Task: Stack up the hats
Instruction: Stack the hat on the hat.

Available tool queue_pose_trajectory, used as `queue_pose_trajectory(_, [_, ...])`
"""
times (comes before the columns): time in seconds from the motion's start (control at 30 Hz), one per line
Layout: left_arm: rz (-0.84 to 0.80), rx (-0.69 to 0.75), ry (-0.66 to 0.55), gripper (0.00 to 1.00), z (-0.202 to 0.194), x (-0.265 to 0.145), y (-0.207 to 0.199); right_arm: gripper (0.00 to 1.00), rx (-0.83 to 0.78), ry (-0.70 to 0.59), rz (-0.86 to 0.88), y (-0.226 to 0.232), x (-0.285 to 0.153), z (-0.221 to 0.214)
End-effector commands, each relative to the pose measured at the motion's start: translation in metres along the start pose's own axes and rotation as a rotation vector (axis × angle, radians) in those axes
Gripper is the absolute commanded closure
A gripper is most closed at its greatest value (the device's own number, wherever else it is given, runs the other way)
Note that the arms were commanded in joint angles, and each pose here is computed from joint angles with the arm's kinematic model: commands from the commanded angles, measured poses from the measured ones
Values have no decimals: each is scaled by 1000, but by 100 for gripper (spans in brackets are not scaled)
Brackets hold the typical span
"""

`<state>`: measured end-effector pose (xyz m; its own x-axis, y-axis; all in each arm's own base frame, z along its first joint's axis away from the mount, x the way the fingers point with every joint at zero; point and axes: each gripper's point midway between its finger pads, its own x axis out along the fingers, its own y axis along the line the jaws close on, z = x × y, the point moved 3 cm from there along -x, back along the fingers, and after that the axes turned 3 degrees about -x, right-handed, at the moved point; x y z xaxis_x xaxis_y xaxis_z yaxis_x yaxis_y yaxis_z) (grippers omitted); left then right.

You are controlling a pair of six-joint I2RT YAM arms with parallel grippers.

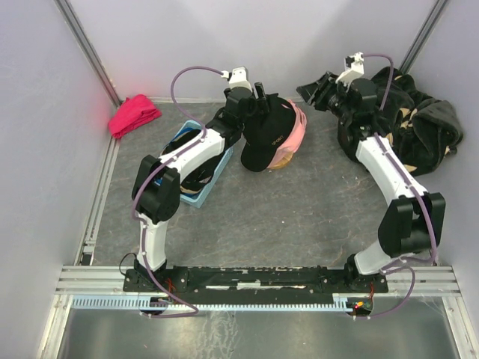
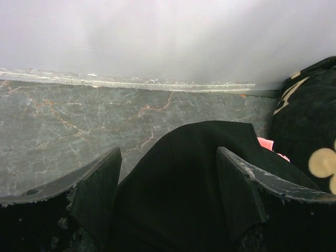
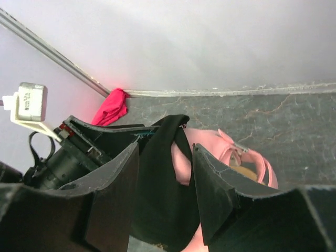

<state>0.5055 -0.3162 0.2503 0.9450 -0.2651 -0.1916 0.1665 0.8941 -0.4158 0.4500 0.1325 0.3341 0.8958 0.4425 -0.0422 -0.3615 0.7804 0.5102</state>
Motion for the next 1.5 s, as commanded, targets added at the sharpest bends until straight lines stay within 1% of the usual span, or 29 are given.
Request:
queue_pose_trajectory(0.0, [-73,24,-15,21,6,2,-23,47,-60,125,40,2,21,-13])
queue_pose_trajectory(0.23, [-82,24,-14,21,6,2,-26,46,-84,199,101,5,59,-28])
queue_pose_trajectory(0.4, [-90,29,-17,21,7,2,-28,46,-110,230,80,0,75,-35])
queue_pose_trajectory(0.63, [-100,30,-15,21,6,2,-31,46,-130,279,59,-7,85,-44])
queue_pose_trajectory(1.07, [-107,32,-18,22,7,1,-34,47,-169,374,-10,-25,90,-65])
queue_pose_trajectory(1.13, [-108,32,-17,21,6,2,-34,49,-178,387,-23,-27,91,-68])
queue_pose_trajectory(1.23, [-109,32,-17,22,6,2,-34,57,-194,400,-52,-32,91,-70])
queue_pose_trajectory(1.3, [-110,34,-17,22,6,2,-35,61,-207,412,-72,-35,91,-71])
queue_pose_trajectory(1.47, [-109,36,-16,22,6,2,-34,63,-217,441,-101,-42,88,-77])
